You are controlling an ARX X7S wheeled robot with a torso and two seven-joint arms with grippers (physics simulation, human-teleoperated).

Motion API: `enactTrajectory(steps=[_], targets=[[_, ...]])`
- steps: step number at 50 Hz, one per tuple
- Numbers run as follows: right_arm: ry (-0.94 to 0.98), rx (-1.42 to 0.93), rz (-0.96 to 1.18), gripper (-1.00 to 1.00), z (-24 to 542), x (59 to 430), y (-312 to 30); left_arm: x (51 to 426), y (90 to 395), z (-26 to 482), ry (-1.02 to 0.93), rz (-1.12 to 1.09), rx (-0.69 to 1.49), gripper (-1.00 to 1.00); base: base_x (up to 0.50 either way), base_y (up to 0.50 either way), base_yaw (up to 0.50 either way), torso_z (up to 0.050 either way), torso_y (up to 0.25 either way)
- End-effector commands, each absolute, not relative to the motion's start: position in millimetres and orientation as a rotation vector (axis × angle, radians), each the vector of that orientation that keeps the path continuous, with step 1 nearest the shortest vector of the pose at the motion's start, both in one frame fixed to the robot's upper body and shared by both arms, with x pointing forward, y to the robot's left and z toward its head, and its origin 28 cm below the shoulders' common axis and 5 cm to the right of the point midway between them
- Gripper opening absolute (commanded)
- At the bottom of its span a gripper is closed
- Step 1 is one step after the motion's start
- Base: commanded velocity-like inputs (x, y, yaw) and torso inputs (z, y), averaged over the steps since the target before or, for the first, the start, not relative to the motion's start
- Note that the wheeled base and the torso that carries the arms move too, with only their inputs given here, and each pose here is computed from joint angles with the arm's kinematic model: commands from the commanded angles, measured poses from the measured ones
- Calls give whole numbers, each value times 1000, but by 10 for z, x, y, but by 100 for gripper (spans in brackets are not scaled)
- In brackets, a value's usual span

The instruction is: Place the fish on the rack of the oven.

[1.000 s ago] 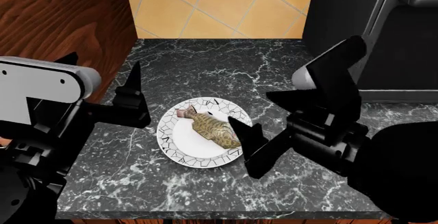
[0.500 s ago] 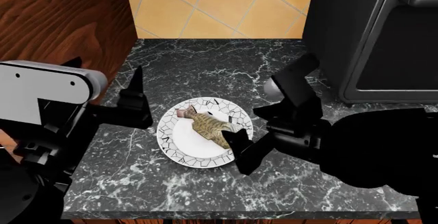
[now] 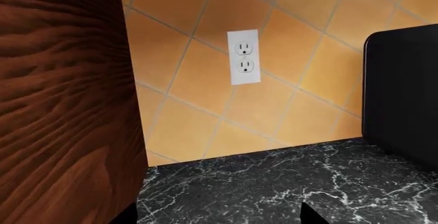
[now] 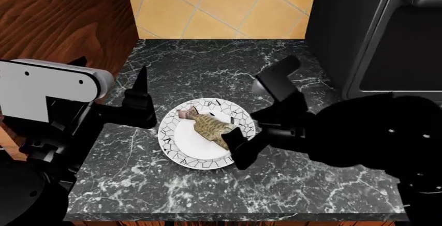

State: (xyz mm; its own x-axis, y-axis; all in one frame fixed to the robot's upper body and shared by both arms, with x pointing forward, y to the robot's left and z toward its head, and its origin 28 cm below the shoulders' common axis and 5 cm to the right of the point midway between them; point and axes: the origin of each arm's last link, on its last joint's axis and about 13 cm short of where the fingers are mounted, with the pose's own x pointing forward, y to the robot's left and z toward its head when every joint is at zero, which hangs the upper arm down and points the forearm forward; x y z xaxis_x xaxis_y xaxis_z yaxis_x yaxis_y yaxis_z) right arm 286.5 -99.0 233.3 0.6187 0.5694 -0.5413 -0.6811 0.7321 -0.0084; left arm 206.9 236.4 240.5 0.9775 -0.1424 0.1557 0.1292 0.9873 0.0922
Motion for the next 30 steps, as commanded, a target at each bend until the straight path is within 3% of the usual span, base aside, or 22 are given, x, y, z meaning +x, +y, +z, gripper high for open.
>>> enactTrajectory(steps=[1, 30], targets=[[589, -212, 746, 100, 2327, 2920, -953, 2076, 2366, 2406, -161, -135, 84, 100, 0, 0, 0, 0, 0], [632, -218, 797, 100, 2246, 3007, -893, 2109, 2388, 2372, -154, -128, 79, 100, 0, 0, 0, 0, 0]])
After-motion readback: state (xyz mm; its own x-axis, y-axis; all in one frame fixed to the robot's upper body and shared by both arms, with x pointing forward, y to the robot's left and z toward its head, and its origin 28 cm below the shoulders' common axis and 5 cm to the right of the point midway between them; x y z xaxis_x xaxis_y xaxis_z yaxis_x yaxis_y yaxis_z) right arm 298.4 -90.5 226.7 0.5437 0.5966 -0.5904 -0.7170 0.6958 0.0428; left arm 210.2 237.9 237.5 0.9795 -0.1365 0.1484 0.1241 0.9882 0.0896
